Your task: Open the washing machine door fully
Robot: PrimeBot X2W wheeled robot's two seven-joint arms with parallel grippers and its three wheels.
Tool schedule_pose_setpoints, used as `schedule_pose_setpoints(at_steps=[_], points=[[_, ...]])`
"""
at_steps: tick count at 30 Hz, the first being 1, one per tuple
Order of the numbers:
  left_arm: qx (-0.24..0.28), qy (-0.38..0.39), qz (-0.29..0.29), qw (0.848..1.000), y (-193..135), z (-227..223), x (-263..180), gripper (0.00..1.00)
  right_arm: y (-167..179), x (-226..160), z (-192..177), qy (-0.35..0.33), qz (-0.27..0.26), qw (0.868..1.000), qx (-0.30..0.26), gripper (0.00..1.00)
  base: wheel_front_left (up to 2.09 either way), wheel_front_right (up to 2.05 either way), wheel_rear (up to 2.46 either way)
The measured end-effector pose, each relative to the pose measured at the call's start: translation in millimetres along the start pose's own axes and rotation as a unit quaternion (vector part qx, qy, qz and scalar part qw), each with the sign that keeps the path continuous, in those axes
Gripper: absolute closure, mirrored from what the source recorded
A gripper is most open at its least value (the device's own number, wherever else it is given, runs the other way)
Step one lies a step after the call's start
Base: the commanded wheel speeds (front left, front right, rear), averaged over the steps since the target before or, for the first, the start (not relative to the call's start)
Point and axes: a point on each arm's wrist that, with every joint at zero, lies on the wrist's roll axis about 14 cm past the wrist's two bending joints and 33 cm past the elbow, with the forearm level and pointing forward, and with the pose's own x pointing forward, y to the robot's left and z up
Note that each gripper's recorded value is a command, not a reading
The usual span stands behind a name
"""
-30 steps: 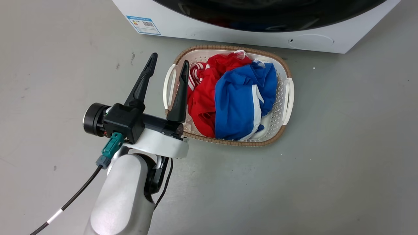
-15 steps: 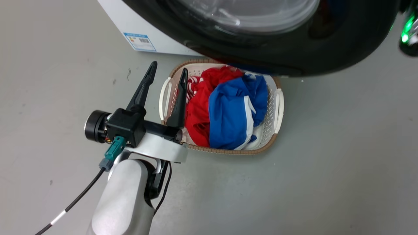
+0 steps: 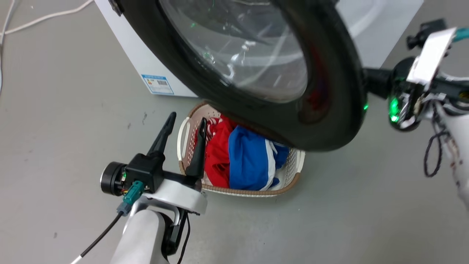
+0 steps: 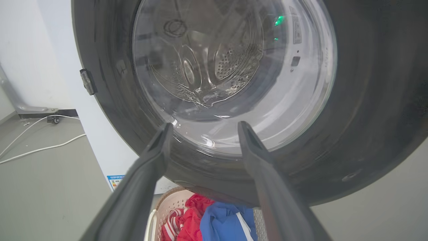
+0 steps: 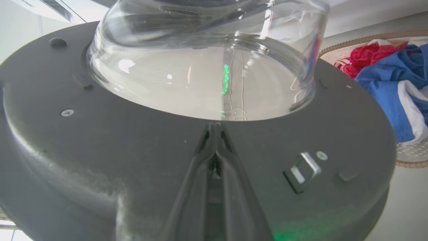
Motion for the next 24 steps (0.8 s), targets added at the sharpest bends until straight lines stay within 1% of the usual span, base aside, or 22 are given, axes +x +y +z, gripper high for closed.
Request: schedule_pose_setpoints(at_steps=[5,13,17,24], points=[[-0.001,0.000,-0.005,1.000,-5,4,-13,0.00,8,-1,-38,0.030,0.016,0.999,-0.008,1.00,0.00,0.00,0.00],[-0.006,-0.008,0.004,1.000,-3,14,-27,0.00,28,10,-98,0.080,0.055,0.995,-0.029,1.00,0.00,0.00,0.00],[-0.007,-0.011,0.007,1.000,-1,17,-30,0.00,39,15,-119,0.094,0.073,0.992,-0.038,1.00,0.00,0.00,0.00],[-0.012,-0.012,0.010,1.000,-1,18,-34,0.00,45,22,-144,0.098,0.087,0.990,-0.043,1.00,0.00,0.00,0.00]])
